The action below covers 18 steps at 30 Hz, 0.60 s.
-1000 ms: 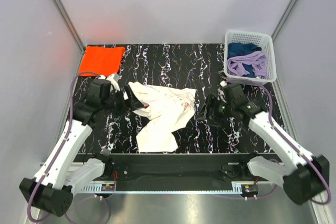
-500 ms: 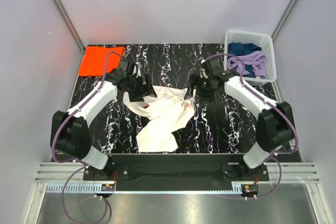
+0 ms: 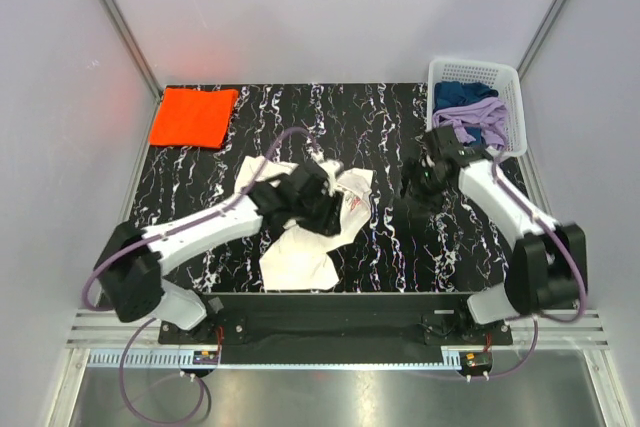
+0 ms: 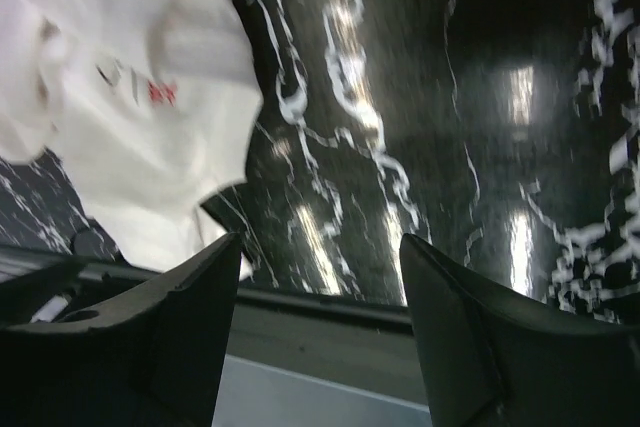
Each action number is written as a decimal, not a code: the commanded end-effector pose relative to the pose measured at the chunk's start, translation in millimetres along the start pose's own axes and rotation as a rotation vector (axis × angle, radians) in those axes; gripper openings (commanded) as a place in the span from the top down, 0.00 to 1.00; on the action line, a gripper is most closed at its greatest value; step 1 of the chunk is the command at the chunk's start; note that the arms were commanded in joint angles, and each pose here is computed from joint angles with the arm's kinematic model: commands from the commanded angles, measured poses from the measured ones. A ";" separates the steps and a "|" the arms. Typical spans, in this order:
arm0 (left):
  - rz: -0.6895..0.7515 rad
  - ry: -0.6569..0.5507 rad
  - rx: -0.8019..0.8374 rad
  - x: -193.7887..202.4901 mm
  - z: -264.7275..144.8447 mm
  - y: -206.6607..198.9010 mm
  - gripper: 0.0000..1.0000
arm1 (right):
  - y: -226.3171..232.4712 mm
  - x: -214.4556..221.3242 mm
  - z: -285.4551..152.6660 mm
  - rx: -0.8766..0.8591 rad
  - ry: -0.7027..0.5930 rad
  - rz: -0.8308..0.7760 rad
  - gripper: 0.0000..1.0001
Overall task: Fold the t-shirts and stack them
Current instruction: Flatten the tshirt out
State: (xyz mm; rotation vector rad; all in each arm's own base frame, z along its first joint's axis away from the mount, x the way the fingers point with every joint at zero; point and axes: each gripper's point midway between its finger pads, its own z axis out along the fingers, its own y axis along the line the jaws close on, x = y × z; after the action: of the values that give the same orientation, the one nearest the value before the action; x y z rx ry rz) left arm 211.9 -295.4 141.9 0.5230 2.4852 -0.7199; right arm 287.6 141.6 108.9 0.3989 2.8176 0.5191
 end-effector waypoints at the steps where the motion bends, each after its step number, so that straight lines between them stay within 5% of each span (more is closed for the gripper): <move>1: 0.066 -0.010 -0.143 2.2 23.4 2.1 0.48 | -10.6 37.1 -25.6 -0.002 0.015 0.051 0.29; 6: 0.155 0.037 -0.214 3.7 66.9 -19.7 0.48 | -24.5 52.0 -54.8 0.010 -0.051 0.065 0.32; 18: 0.149 0.200 -0.352 28.6 124.1 2.4 0.46 | -30.5 72.2 -82.6 -0.024 -0.078 0.068 0.34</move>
State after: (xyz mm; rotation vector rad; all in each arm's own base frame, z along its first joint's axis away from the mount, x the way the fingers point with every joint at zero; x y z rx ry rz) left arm 224.2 -356.7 29.4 0.7025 2.6517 -0.2128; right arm 195.1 112.0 154.1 0.4949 2.7296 0.5333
